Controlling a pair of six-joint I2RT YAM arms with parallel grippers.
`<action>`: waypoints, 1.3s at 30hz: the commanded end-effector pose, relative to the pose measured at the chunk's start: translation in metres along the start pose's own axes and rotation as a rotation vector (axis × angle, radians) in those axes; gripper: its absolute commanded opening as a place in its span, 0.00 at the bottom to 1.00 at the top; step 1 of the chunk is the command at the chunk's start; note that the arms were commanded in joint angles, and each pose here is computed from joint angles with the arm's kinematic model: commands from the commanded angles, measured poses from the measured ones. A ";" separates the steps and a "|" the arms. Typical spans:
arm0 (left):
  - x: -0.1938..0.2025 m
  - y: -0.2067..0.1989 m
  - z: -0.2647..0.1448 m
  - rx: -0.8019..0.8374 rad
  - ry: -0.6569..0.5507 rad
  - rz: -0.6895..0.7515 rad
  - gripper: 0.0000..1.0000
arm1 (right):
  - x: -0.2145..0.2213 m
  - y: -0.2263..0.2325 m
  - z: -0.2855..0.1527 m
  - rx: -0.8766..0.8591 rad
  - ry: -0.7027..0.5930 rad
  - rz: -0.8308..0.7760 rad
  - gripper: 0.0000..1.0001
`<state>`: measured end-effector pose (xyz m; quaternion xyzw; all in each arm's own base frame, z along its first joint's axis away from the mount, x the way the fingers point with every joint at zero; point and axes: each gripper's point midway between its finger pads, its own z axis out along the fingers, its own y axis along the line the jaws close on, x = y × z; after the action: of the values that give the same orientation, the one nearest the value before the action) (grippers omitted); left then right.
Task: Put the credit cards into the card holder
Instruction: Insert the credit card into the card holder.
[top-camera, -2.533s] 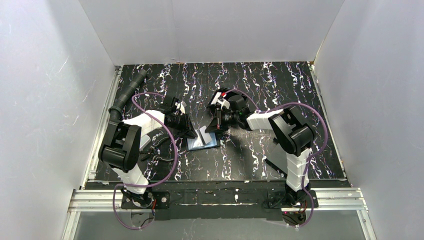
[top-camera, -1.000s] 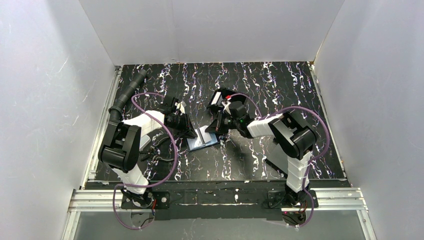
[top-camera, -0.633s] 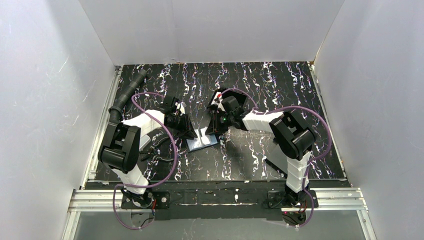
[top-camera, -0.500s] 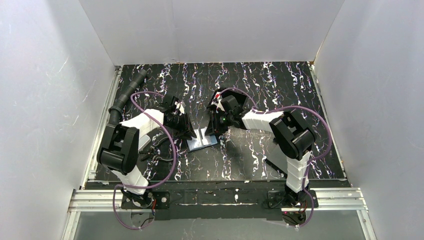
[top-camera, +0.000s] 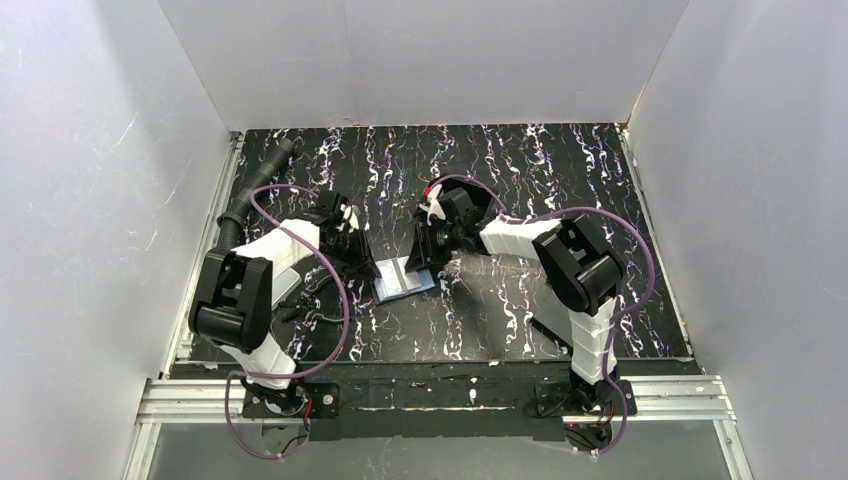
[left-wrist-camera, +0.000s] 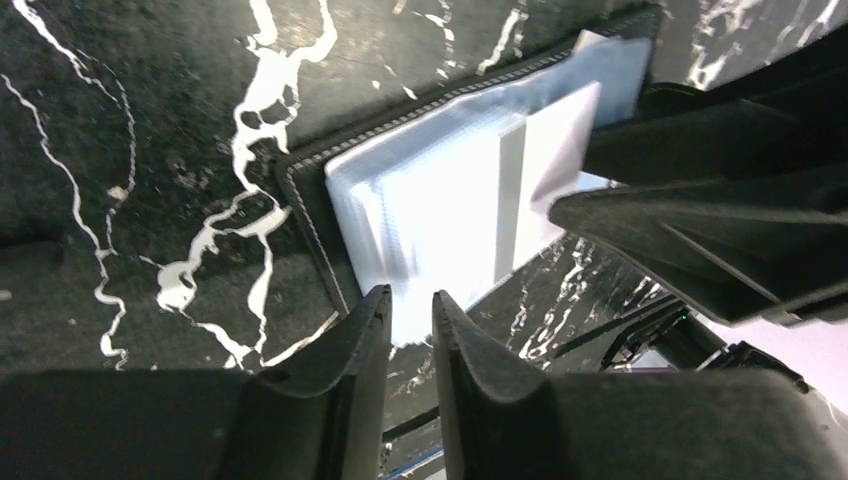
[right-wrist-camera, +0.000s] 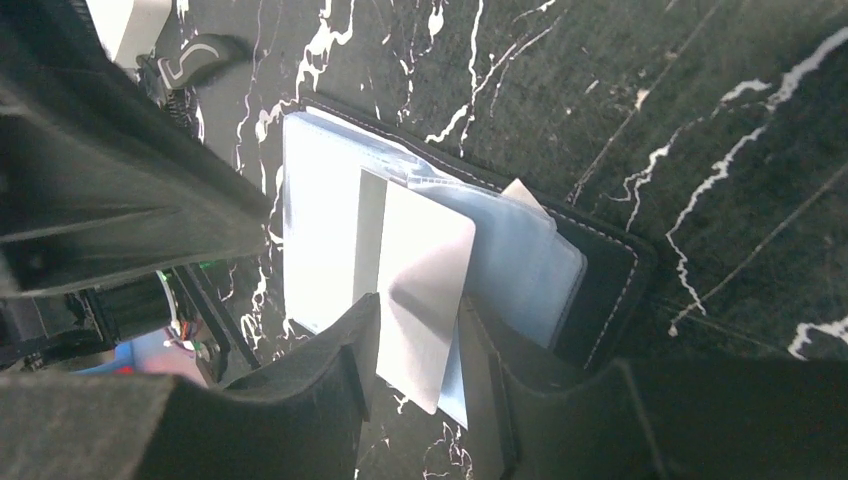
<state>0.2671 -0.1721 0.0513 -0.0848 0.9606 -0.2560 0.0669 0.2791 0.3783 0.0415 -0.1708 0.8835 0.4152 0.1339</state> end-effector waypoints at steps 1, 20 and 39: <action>0.005 0.019 0.016 -0.048 0.026 -0.038 0.18 | -0.003 0.007 0.008 -0.054 0.022 -0.057 0.43; 0.007 0.019 0.025 -0.026 0.034 -0.057 0.10 | 0.006 0.044 0.019 -0.072 -0.013 0.107 0.35; 0.010 0.016 0.026 -0.004 0.044 -0.072 0.08 | 0.003 0.058 0.011 -0.143 -0.044 0.237 0.49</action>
<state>0.2668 -0.1728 0.0295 -0.1099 0.9571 -0.2635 0.0485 0.2625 0.4024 0.0475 -0.1159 0.8765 0.4570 0.0968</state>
